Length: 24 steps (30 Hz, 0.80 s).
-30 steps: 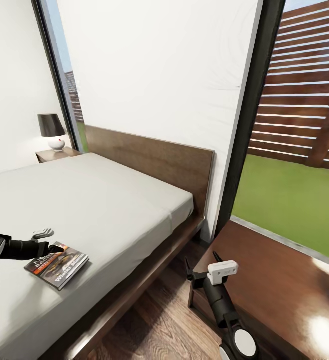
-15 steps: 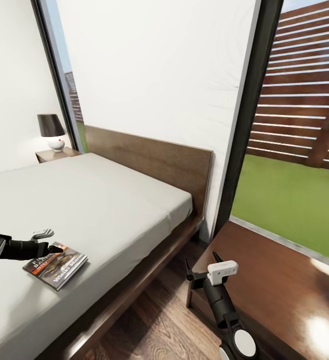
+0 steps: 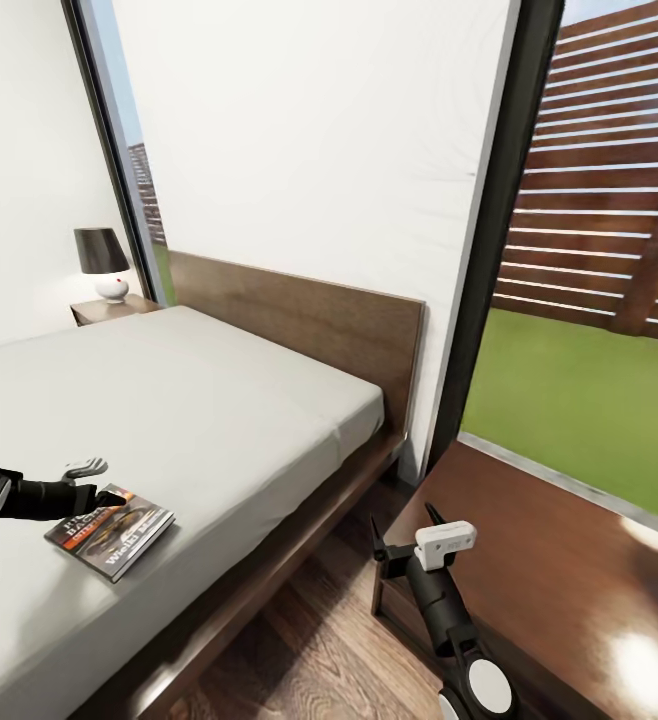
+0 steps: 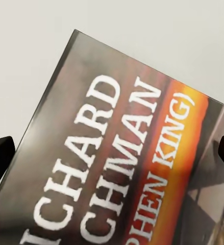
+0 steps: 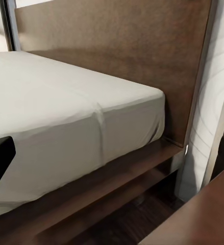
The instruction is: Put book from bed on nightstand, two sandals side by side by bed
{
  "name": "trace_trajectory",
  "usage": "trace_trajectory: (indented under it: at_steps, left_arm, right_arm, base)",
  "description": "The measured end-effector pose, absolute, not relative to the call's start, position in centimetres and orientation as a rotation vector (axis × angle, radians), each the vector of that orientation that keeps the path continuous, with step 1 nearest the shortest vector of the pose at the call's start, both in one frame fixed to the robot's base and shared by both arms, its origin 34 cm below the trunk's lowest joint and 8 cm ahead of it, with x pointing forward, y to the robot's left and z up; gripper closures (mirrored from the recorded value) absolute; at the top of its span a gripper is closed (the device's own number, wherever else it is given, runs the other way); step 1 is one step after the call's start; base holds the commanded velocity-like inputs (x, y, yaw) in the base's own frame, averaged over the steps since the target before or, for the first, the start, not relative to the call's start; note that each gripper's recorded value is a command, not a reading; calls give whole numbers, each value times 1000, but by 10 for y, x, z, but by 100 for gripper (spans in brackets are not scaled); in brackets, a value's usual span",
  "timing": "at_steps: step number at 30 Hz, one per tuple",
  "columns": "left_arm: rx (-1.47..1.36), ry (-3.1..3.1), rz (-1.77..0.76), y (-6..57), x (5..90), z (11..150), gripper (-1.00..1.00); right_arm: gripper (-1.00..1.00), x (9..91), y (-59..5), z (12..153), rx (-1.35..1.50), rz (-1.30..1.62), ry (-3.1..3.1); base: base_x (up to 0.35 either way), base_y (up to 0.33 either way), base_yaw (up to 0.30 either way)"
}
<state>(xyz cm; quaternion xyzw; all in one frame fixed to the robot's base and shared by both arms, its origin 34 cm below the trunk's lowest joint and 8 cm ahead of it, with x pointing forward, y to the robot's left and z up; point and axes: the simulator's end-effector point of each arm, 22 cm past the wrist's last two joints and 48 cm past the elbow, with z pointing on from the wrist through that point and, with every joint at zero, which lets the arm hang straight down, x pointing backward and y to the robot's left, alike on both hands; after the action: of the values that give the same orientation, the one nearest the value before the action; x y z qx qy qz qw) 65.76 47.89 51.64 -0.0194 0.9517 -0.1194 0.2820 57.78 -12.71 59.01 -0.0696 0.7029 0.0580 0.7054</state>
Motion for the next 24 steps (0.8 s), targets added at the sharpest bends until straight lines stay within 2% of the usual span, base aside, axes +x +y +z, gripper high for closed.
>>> trace_trajectory:
  at_steps: [24]
  left_arm:
    - [-51,2552,-318,479,657,516,-100]
  right_arm:
    - [-100,578,-126,587,-157,131,1568]
  base:
    - [0,-16,0]
